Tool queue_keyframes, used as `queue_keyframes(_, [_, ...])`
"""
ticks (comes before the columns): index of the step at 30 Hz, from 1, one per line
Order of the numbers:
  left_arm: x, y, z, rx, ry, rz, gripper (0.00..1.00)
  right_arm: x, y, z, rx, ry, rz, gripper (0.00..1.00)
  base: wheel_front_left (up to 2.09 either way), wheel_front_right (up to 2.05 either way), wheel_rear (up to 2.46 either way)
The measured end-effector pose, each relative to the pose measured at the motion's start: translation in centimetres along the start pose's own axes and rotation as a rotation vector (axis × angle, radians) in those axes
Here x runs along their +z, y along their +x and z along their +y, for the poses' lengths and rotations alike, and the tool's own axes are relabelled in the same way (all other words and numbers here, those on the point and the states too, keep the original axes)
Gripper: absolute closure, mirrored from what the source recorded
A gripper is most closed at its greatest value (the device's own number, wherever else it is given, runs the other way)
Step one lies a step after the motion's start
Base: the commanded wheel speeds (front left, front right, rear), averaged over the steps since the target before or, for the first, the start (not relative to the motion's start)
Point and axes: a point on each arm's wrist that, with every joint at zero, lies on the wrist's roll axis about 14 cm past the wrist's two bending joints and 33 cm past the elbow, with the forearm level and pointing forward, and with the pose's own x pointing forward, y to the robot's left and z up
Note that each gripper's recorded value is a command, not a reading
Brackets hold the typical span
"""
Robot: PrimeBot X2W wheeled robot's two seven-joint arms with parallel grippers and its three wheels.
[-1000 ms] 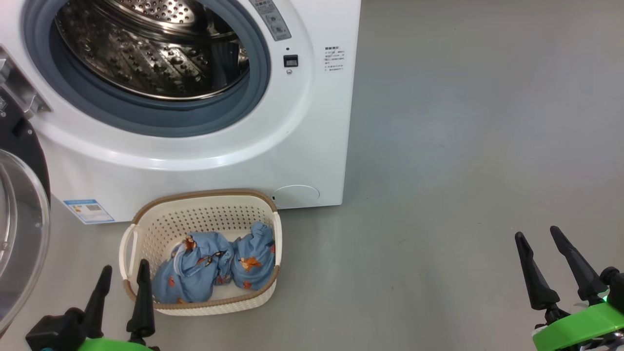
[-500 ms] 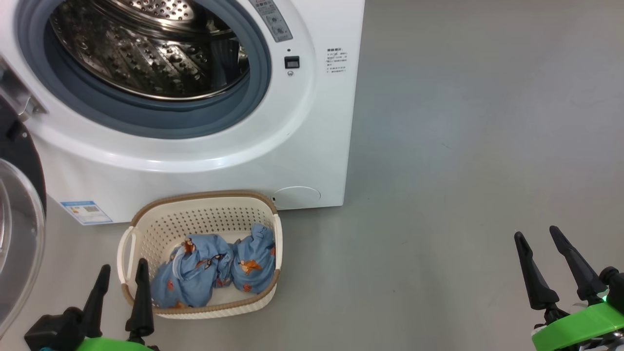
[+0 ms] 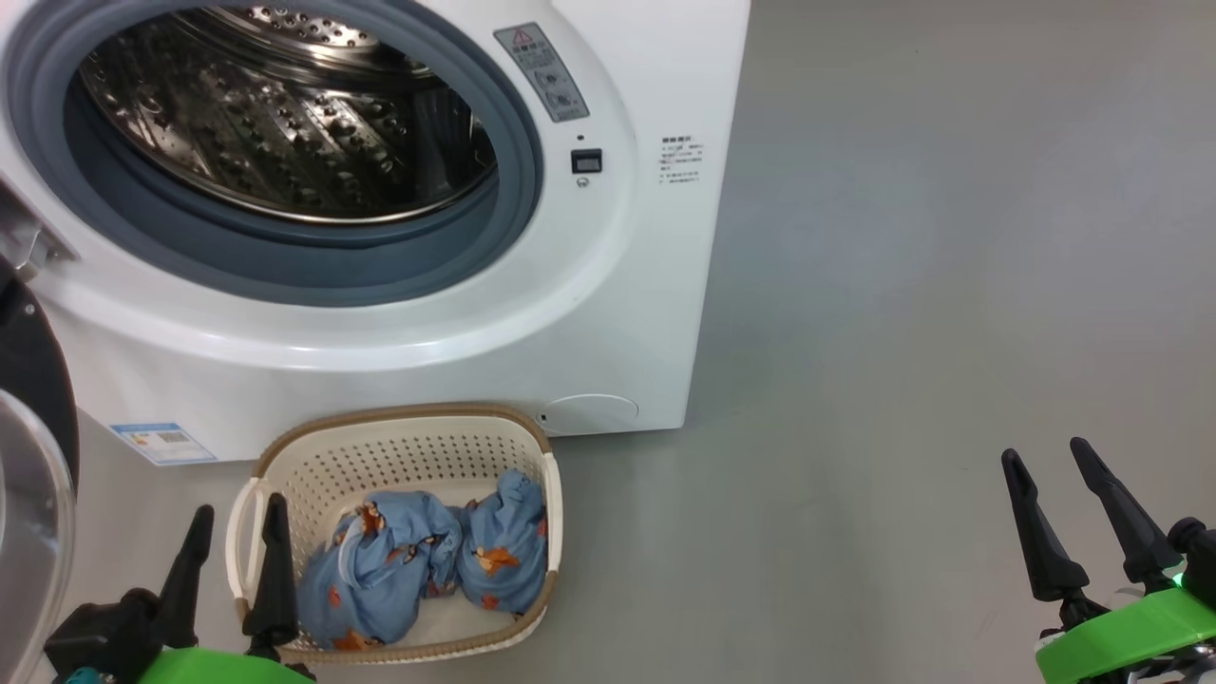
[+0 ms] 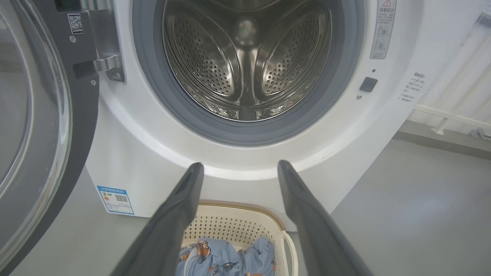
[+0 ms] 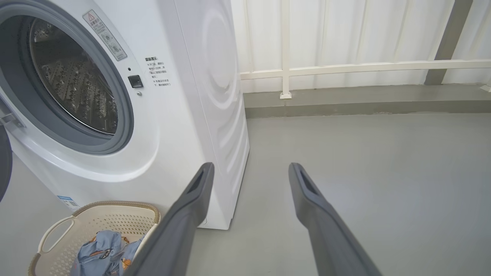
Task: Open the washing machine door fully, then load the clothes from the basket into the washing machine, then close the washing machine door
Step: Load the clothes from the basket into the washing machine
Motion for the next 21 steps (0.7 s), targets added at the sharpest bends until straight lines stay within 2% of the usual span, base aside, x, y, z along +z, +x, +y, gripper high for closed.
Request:
queue_keyframes(5, [0.0, 0.3, 0.1, 0.002, 0.002, 0.000, 0.00, -0.2, 0.2, 0.1, 0.003, 0.001, 0.004, 0.00, 0.66, -0.81, 0.15])
queue_keyframes(12, [-1.0, 0.4, 0.2, 0.007, 0.009, 0.028, 0.00, -0.6, 0.5, 0.2, 0.007, 0.003, 0.016, 0.00, 0.08, -0.08, 0.00])
queue_keyframes(21, [-5.0, 0.4, 0.0, 0.005, 0.027, 0.151, 0.00, -1.0, 1.4, 0.5, 0.013, 0.016, 0.021, 0.00, 0.00, 0.00, 0.00])
